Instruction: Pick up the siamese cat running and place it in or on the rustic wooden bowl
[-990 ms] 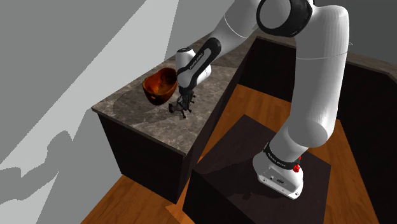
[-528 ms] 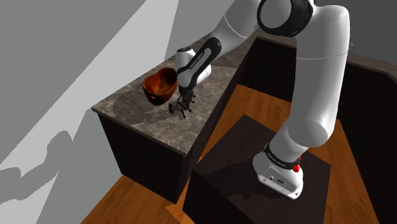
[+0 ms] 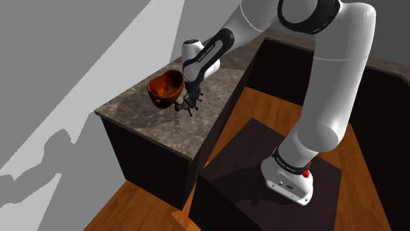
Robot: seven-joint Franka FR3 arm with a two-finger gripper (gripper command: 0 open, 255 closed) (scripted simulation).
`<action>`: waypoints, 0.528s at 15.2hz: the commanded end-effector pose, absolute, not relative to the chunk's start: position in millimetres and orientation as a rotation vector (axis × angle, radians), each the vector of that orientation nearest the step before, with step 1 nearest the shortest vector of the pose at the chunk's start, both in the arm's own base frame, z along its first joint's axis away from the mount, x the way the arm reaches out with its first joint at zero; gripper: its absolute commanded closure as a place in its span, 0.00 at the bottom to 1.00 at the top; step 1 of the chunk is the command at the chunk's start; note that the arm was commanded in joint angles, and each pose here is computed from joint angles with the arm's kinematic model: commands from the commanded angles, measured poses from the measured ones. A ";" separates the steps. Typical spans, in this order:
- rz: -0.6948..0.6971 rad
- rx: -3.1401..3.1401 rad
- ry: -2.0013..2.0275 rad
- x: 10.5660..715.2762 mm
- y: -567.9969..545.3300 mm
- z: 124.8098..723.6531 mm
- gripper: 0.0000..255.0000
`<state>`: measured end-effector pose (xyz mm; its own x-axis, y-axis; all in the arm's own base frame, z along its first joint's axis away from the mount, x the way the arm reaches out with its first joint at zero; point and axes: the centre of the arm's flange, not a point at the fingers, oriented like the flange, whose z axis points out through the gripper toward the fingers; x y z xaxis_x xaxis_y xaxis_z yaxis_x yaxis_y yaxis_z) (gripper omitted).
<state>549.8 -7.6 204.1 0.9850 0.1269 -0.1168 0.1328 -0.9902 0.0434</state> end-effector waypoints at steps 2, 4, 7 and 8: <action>-0.176 3.079 0.201 549.8 -8.4 219.5 1.00; -0.176 3.079 0.201 549.8 -8.4 230.0 1.00; -0.176 3.079 0.201 549.8 -8.4 245.8 1.00; -0.176 3.079 0.201 549.8 -8.4 251.1 1.00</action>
